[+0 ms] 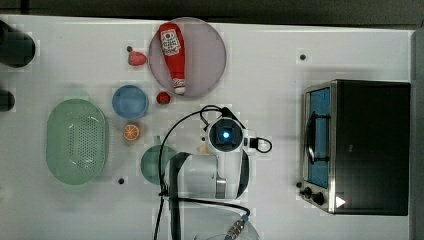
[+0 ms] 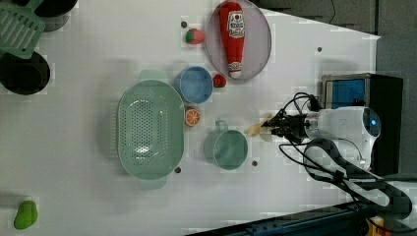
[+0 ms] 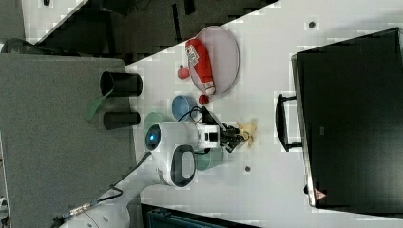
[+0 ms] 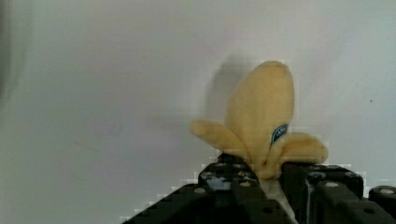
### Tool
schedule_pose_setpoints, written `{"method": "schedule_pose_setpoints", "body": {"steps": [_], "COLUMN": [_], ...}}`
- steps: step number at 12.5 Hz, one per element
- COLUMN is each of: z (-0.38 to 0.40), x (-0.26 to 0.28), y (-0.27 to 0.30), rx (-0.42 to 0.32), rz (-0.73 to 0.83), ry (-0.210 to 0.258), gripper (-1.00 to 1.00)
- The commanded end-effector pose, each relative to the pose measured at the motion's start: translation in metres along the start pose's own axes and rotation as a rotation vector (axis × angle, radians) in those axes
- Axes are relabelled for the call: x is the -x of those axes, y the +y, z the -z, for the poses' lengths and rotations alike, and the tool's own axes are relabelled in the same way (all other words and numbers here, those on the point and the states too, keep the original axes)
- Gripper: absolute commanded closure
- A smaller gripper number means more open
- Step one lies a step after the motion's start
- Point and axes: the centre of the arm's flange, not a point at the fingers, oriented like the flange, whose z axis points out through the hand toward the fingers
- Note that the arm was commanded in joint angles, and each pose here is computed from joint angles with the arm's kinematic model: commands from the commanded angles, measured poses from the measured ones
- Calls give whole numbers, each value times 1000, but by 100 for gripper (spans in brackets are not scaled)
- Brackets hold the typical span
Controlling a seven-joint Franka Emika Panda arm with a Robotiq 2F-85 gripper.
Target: Pick banana from table and place on oven.
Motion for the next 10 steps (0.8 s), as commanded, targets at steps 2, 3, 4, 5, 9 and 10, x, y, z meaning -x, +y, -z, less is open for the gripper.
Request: {"method": "schedule_pose_setpoints", "body": {"steps": [2,3,4,5,9,10], "z": [76,105,135,163,284,308], "x": [-13,-15,-15,-14,-12,-19], "y": [-13,-14,-14,-12,-3,6], "rx": [-105,-133,-144,-133,-95,-88], "rz": [-14,-15,-15,-16,-28,-51], "ry": [103,128,139,130,99,90], "gripper": [50,50,50,50,50,50]}}
